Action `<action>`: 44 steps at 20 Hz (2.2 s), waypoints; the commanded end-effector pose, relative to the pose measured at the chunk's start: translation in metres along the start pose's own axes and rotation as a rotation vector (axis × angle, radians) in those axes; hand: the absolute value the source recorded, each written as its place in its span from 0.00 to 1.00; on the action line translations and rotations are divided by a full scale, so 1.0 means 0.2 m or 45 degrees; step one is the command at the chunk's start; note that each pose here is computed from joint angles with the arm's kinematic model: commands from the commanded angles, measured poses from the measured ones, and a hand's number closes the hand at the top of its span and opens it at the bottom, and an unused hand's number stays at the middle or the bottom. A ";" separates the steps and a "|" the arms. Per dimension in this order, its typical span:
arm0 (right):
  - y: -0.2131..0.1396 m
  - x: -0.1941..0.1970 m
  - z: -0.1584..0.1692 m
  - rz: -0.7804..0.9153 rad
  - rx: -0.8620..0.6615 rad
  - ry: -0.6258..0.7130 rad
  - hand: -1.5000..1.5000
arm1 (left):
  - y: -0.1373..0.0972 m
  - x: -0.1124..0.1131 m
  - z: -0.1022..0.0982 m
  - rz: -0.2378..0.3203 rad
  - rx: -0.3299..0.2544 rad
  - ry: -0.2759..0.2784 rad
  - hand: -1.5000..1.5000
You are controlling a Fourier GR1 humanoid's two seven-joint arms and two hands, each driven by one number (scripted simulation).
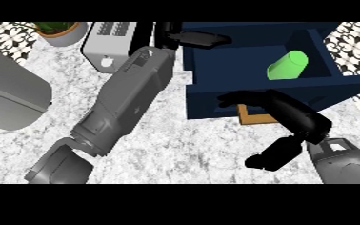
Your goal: Pick up the cup, place it into the drawer and close the drawer
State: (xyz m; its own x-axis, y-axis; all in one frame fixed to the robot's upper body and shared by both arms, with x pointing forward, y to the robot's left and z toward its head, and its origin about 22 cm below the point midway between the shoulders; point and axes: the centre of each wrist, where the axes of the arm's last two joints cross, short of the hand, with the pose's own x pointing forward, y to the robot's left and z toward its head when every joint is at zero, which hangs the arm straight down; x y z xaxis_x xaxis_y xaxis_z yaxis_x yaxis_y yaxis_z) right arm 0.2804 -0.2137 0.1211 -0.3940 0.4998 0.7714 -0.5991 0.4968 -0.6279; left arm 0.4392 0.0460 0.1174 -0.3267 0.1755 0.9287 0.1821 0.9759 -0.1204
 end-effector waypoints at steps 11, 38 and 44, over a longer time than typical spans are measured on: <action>0.26 -0.64 -0.27 0.178 0.113 0.389 1.00 | 0.19 -0.11 0.12 0.124 0.035 -0.031 0.00; -0.66 -0.60 -0.21 0.049 -0.546 0.269 1.00 | 0.58 -0.12 0.29 0.181 -0.089 -0.002 0.00; -0.76 -0.55 -0.16 0.008 -0.543 0.238 1.00 | 0.60 -0.14 0.31 0.203 -0.080 0.008 0.00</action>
State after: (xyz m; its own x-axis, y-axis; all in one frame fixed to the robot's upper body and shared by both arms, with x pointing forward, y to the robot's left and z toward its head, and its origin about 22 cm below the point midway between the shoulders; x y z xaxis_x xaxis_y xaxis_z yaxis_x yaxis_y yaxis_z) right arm 0.4052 -0.2921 0.0348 -0.1826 0.4979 0.8478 -0.5115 0.6883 -0.5144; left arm 0.4136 0.1607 0.0589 -0.2876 0.3205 0.9025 0.2940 0.9264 -0.2353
